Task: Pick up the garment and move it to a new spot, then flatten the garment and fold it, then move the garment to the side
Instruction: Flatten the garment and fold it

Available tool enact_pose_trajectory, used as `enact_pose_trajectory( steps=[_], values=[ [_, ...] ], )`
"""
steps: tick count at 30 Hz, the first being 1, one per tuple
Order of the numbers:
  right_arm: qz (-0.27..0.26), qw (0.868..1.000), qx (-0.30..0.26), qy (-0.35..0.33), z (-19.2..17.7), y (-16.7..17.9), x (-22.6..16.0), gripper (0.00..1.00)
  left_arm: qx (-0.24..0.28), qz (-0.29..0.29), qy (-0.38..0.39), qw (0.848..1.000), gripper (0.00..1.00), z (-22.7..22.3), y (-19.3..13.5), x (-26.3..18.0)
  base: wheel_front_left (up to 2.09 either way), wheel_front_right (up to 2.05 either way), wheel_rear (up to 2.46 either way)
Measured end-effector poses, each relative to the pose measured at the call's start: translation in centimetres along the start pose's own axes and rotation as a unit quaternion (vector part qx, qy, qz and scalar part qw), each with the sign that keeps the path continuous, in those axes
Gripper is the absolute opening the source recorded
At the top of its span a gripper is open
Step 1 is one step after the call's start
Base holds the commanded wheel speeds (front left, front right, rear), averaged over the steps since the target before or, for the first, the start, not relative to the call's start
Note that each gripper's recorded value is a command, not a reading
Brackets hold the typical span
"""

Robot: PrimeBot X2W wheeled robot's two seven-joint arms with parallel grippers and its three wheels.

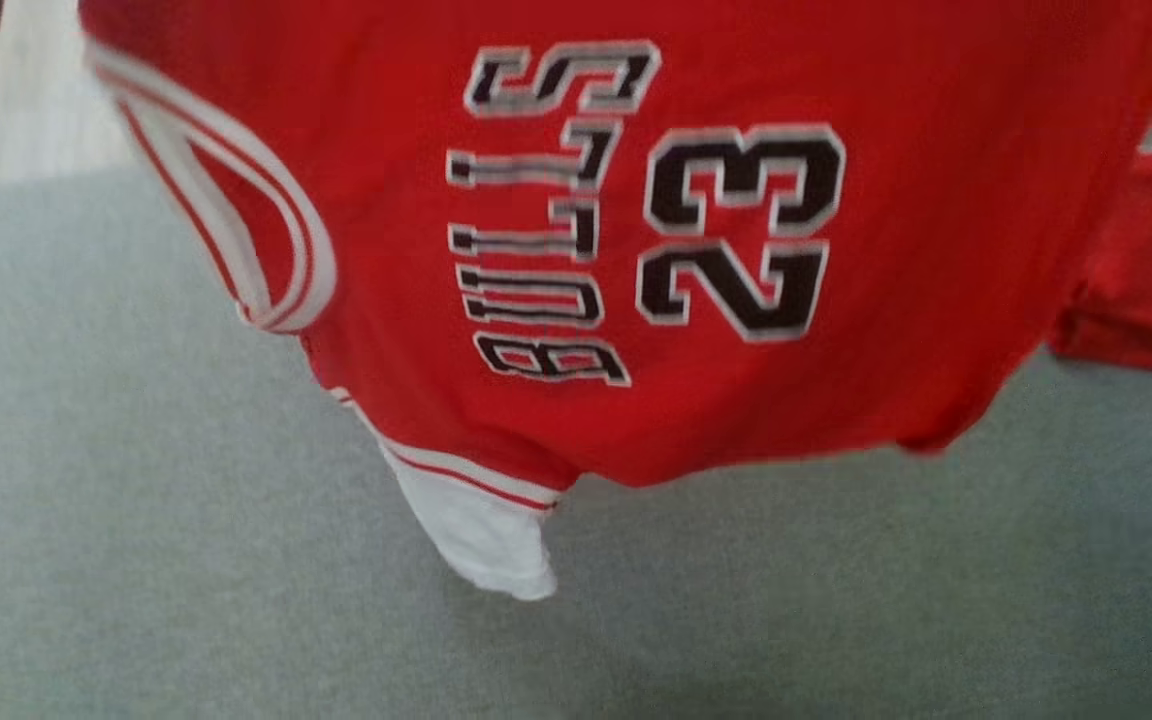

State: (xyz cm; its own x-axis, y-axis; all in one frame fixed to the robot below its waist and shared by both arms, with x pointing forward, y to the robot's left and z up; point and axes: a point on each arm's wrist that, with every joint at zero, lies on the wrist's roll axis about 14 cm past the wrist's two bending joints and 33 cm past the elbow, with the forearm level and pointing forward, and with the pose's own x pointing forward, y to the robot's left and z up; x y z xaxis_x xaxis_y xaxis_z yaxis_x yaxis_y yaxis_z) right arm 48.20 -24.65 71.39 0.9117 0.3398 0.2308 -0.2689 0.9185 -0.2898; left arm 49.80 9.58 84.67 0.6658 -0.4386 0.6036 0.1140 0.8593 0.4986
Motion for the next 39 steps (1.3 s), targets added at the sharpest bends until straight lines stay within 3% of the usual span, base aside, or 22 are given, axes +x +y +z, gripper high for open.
enact_pose_trajectory(
  steps=[4, 10, 14, 18, 20, 21, 27, 33, 39],
  values=[
    [-0.013, 1.000, -0.003, 0.014, -2.9, -1.3, 4.5, 0.00, 0.008, -0.012, 0.034, 0.999, 0.00, -5.9, -1.6, 3.3, 0.00, 0.00, 0.00],
    [-0.040, 0.999, -0.012, 0.014, -5.8, -3.1, 9.3, 0.00, 0.040, 0.032, -0.002, 0.999, 0.00, -8.7, -0.7, 6.7, 0.00, 0.00, 0.00],
    [-0.055, 0.998, -0.027, -0.021, -5.1, -4.3, 11.2, 0.00, 0.036, 0.025, -0.017, 0.999, 0.00, -9.7, -2.4, 7.2, 0.00, 0.00, 0.00],
    [-0.053, 0.998, -0.021, 0.006, -9.3, -3.6, 11.8, 0.00, 0.013, 0.005, -0.018, 1.000, 0.00, -11.7, -4.7, 6.0, 0.00, 0.00, 0.00],
    [-0.042, 0.998, -0.011, 0.037, -12.7, -2.3, 11.3, 0.00, -0.006, -0.010, 0.006, 1.000, 0.00, -13.9, -6.3, 4.1, 0.00, 0.00, 0.00],
    [-0.042, 0.998, -0.011, 0.037, -12.7, -2.3, 11.3, 0.00, -0.006, -0.010, 0.006, 1.000, 0.00, -13.9, -6.3, 4.1, 0.00, 0.00, 0.00],
    [-0.008, 0.991, 0.034, 0.128, -21.2, 2.7, 8.1, 0.00, -0.061, -0.074, 0.108, 0.990, 0.00, -19.9, -13.0, -5.1, 0.00, 0.00, 0.00],
    [-0.027, 0.984, 0.068, 0.160, -22.3, 3.4, 2.9, 0.00, -0.101, -0.084, 0.171, 0.977, 0.00, -19.5, -14.7, -13.8, 0.00, 0.00, 0.00],
    [-0.031, 0.977, 0.091, 0.191, -22.3, 4.9, -3.6, 0.00, -0.141, -0.089, 0.264, 0.950, 0.00, -18.0, -16.4, -23.6, 0.00, 0.00, 0.00]
  ],
)
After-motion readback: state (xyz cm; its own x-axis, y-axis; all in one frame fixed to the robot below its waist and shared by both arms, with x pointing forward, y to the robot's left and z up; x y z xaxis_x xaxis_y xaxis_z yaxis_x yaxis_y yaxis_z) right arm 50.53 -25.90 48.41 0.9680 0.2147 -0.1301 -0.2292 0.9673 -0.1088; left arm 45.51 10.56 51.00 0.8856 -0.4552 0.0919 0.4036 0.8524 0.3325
